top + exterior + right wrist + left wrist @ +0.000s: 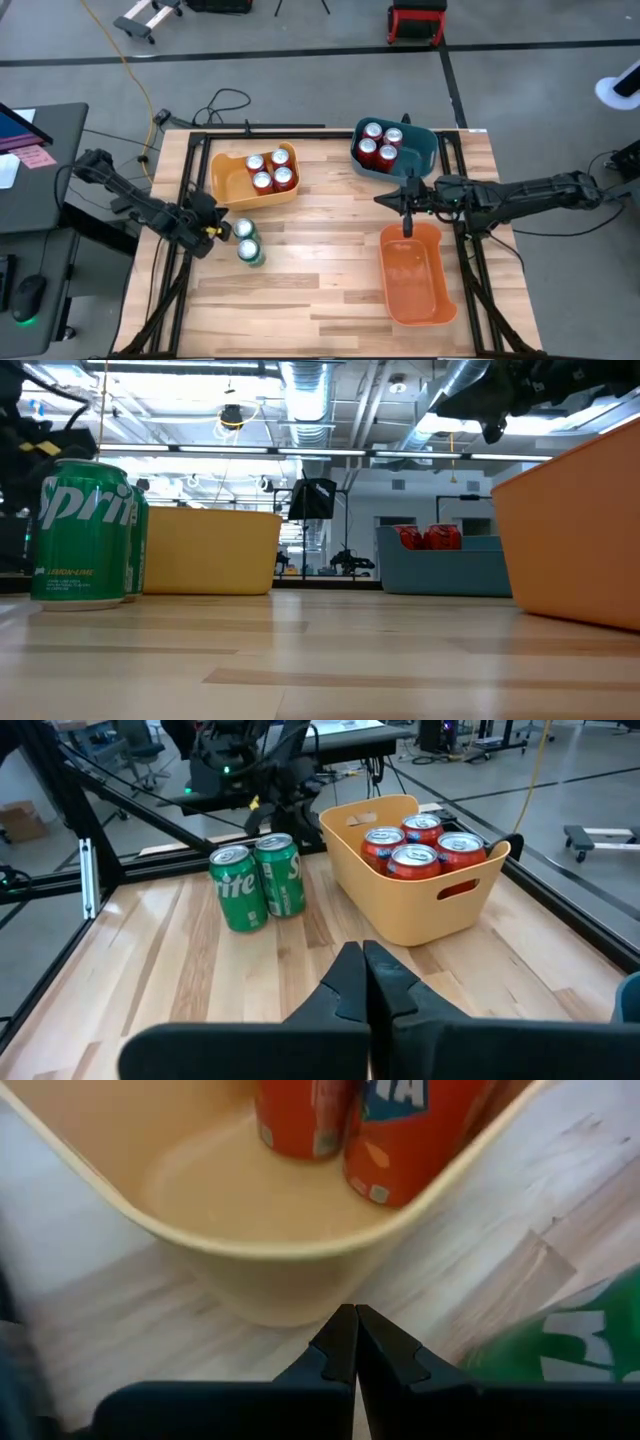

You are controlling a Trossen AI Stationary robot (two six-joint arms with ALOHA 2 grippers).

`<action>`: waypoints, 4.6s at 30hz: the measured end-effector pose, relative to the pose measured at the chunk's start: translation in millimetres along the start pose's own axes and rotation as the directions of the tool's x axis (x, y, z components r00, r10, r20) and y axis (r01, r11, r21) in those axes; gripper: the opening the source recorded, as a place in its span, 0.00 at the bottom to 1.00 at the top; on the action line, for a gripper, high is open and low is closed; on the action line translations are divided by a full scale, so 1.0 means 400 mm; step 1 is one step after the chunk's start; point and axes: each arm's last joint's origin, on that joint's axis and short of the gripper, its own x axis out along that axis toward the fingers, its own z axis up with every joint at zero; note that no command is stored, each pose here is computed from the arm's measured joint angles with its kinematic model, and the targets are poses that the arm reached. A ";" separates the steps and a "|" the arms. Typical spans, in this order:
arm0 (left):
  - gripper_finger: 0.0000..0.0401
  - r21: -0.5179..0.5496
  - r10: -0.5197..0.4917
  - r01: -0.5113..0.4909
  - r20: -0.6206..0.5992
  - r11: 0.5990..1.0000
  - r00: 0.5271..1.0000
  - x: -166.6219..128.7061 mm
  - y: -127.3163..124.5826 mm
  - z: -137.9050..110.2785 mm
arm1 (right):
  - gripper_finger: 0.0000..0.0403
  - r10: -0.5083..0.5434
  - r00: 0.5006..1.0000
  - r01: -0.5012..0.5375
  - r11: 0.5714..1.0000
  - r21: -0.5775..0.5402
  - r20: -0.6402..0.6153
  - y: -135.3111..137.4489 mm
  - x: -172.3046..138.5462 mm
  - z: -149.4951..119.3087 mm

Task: Sort soda cans
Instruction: Put the top green soda can into the orange bin

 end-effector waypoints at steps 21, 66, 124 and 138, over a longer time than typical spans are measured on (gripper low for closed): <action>0.00 -0.096 -0.055 0.090 0.316 0.991 0.947 0.104 -0.045 -0.098 | 0.01 0.006 1.000 -0.006 1.000 -0.005 0.000 0.003 0.000 0.000; 0.00 0.270 -0.291 0.222 0.254 0.937 0.922 0.322 -0.338 0.008 | 0.02 0.003 1.000 -0.003 1.000 -0.001 -0.006 0.011 0.066 -0.017; 0.00 0.380 -0.557 0.474 0.146 0.794 0.817 0.446 -0.521 0.088 | 0.88 0.236 0.846 -0.334 0.934 -0.129 -0.477 0.118 0.383 -0.117; 0.00 0.386 -0.557 0.471 0.146 0.793 0.818 0.441 -0.521 0.093 | 0.68 0.233 0.842 -0.330 0.936 -0.124 -0.486 0.112 0.381 -0.114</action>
